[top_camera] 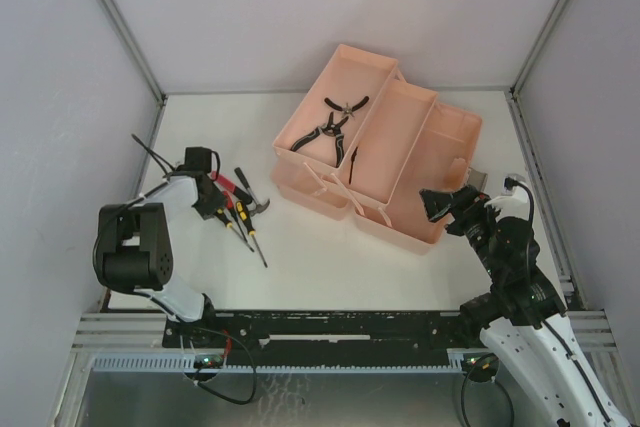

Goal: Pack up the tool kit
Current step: Pick up the screwdriver from the center of the board.

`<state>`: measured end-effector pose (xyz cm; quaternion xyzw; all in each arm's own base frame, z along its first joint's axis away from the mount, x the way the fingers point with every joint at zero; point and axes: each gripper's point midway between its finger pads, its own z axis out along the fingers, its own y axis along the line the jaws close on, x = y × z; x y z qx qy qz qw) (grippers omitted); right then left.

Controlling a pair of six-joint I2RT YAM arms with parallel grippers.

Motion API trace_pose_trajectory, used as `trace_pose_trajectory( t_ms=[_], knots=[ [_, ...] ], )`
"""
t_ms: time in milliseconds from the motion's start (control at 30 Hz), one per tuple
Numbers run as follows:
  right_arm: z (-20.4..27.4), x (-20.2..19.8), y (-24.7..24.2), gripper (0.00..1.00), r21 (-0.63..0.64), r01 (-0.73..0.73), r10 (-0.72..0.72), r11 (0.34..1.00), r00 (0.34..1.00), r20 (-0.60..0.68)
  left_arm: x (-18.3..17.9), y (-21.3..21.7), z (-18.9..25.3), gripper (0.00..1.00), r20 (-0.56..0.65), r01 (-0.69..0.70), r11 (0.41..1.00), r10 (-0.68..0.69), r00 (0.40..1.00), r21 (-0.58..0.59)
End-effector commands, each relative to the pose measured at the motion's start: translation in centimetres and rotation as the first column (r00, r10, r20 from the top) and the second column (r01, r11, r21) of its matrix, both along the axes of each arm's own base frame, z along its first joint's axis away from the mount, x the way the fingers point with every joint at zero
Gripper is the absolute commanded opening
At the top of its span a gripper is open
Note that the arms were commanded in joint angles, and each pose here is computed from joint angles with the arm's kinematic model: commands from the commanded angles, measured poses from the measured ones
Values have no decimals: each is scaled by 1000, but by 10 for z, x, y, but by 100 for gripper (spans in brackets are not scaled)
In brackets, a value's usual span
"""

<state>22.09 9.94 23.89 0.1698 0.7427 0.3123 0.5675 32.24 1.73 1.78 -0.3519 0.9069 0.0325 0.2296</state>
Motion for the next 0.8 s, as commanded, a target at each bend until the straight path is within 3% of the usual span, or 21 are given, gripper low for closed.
trace_pose_trajectory(
  t_ms=[0,400,500,633,767],
  knots=[
    [16,0,1,86,14,-10,9,1000,999,45,9,-9,12,34,46,46,998,-43,998,-53],
    [17,0,-1,86,19,-4,3,1000,999,48,-15,-1,12,43,41,18,1000,-17,999,-16],
    [19,0,-2,86,25,3,-4,1000,999,55,-17,-4,10,37,47,40,999,-39,998,-27],
    [19,-2,-1,86,30,-4,2,1000,999,51,-25,-5,12,1,65,46,999,-44,997,-28],
    [16,-2,1,87,41,-10,9,999,999,34,-32,-4,18,0,103,33,999,-31,994,-21]
  ],
)
